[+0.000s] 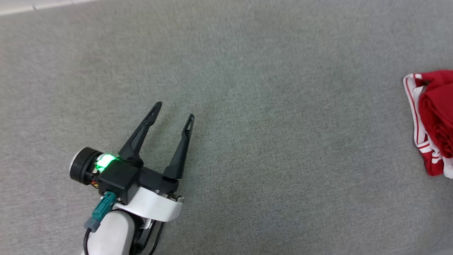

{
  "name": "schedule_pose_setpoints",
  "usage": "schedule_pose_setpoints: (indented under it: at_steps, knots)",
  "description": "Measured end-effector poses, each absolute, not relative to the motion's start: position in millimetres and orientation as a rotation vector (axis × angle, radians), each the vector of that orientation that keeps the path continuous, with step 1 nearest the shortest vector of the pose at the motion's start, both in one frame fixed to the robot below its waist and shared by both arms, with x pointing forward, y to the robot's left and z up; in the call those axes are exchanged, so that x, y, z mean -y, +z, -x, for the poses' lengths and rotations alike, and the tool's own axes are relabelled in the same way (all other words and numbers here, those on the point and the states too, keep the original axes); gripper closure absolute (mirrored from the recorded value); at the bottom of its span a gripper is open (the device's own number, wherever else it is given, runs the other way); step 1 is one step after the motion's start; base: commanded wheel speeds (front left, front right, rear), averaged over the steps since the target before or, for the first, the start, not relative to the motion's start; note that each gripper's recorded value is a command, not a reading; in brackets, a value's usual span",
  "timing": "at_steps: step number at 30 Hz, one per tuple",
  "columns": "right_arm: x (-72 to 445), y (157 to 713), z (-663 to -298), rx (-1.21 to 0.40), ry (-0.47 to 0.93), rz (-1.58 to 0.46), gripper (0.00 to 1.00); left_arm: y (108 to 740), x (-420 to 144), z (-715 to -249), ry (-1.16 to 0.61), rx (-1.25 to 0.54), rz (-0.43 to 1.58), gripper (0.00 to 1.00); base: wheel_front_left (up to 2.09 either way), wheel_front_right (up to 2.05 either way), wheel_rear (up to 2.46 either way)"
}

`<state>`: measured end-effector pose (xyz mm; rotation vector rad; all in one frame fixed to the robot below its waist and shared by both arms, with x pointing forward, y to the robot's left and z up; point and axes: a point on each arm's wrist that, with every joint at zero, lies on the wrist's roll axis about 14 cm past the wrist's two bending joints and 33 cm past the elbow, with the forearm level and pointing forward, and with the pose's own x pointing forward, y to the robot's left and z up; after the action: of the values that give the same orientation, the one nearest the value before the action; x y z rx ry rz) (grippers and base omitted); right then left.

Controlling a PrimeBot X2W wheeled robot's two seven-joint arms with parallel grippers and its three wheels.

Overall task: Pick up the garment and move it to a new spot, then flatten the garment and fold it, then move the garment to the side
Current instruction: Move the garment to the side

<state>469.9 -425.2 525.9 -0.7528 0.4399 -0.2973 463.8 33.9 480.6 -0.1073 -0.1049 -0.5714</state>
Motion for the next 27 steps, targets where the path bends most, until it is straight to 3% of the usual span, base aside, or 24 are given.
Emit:
schedule_pose_setpoints:
  at_steps: [7, 14, 20, 27]
  knots:
    - [331, 589, -479, -0.067, -0.173, 0.55, 0.0, 520, -75, -450, -0.423, 0.18, 0.08, 0.0, 0.0, 0.0, 0.0]
    - [263, 609, -453, 0.136, -0.074, 0.369, 0.0, 549, -121, -425, -0.271, 0.236, 0.069, 0.0, 0.0, 0.0, 0.0]
    - [216, 596, -431, 0.207, 0.005, 0.206, 0.0, 558, -152, -401, -0.177, 0.248, 0.079, 0.0, 0.0, 0.0, 0.0]
    - [194, 577, -412, 0.239, 0.042, 0.061, 0.0, 555, -170, -378, -0.121, 0.236, 0.086, 0.0, 0.0, 0.0, 0.0]
